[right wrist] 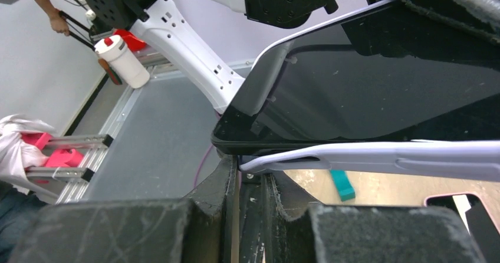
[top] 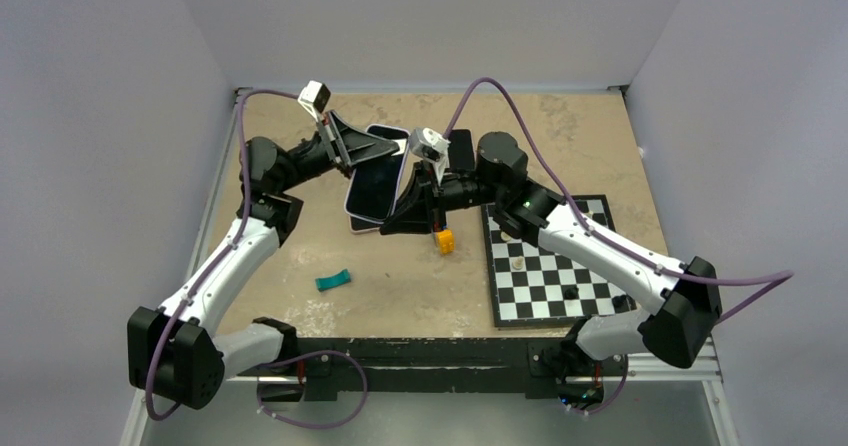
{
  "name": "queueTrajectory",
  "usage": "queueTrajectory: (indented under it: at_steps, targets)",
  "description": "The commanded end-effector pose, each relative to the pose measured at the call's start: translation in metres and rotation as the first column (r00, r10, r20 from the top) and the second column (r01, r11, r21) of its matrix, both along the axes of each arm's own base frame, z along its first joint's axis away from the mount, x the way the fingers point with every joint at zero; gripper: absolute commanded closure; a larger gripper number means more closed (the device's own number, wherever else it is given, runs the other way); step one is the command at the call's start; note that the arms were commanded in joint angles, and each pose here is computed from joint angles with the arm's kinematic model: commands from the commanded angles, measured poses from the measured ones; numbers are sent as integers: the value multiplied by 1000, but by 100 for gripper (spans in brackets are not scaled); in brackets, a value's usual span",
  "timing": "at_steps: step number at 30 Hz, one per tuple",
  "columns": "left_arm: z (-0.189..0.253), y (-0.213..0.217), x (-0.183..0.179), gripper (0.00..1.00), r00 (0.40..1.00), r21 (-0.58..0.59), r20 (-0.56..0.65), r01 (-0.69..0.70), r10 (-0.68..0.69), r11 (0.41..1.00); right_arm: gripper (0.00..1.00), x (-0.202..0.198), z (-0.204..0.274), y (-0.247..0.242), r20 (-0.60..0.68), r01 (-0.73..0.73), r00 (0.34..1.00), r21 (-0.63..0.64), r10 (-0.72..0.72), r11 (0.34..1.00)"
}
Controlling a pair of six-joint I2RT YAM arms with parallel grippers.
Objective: Take the phone out of the phone case
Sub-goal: Remove the phone case from the phone.
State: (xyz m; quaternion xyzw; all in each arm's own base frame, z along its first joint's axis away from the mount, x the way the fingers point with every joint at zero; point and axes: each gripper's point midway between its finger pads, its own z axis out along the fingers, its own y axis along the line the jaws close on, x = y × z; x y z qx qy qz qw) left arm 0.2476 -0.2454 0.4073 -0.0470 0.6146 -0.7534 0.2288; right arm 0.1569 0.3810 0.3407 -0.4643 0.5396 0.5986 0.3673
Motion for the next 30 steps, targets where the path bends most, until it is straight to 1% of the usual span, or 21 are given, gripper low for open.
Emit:
queueTrajectory:
  at_steps: [1, 3, 5, 6, 7, 8, 9, 10, 11, 12, 14, 16, 17, 18, 19, 22, 26, 28, 30]
  targets:
    - [2, -16, -14, 100, 983, -71, -107, 145, -152, 987, 100, 89, 41, 16, 218, 328, 910, 138, -351, 935]
    - [4, -16, -9, 100, 986, -79, -99, 127, -134, 989, 100, 106, 35, 11, 210, 390, 888, 126, -408, 912]
    - [8, -15, -5, 100, 991, -83, -85, 95, -103, 992, 100, 128, 28, 0, 191, 495, 840, 112, -507, 862]
    - [9, -14, -2, 100, 994, -77, -79, 73, -79, 994, 100, 143, 19, -7, 176, 577, 794, 84, -583, 812]
    - [10, -12, -1, 100, 997, -59, -61, 45, -48, 997, 100, 162, 9, -20, 162, 687, 713, 36, -682, 726]
    - [9, -12, 2, 100, 999, -28, -42, 10, -11, 1000, 100, 176, 0, -33, 147, 766, 637, -5, -757, 643]
    - [6, -10, 4, 100, 999, 14, -29, -35, 36, 999, 100, 179, -5, -41, 128, 797, 601, -22, -789, 603]
    - [4, -6, 7, 100, 995, 49, -9, -97, 98, 994, 100, 177, -6, -46, 99, 813, 581, -26, -808, 581]
    - [3, -1, 11, 100, 986, 75, 16, -168, 167, 983, 100, 171, -6, -48, 54, 818, 575, -21, -816, 575]
    - [2, 5, 15, 100, 972, 89, 32, -233, 231, 968, 100, 166, -6, -50, 12, 814, 580, -13, -814, 580]
    - [1, 14, 22, 100, 947, 90, 55, -320, 316, 943, 100, 152, -2, -47, -69, 787, 615, -5, -785, 617]
    - [2, 19, 30, 100, 931, 74, 54, -366, 362, 928, 98, 130, 6, -36, -127, 705, 705, 28, -697, 708]
    - [2, 20, 32, 100, 926, 65, 50, -377, 375, 924, 95, 119, 9, -32, -147, 662, 744, 38, -651, 748]
    - [2, 21, 35, 100, 921, 52, 45, -389, 387, 920, 90, 109, 11, -29, -166, 624, 775, 53, -610, 779]
    - [2, 23, 37, 100, 915, 38, 41, -402, 401, 915, 81, 101, 13, -28, -188, 595, 796, 72, -575, 800]
    - [0, 30, 40, 100, 896, 1, 14, -444, 444, 896, 57, 80, 18, -27, -237, 525, 841, 145, -486, 838]
    - [6, 39, 43, 100, 868, -58, 9, -495, 496, 867, 36, 75, -2, -32, -292, 531, 830, 150, -475, 834]
    - [8, 43, 46, 100, 859, -88, 2, -511, 513, 855, 26, 71, -4, -31, -325, 522, 830, 164, -454, 837]
    - [11, 46, 48, 100, 851, -128, -4, -521, 525, 844, 22, 68, -3, -30, -345, 519, 830, 183, -439, 835]
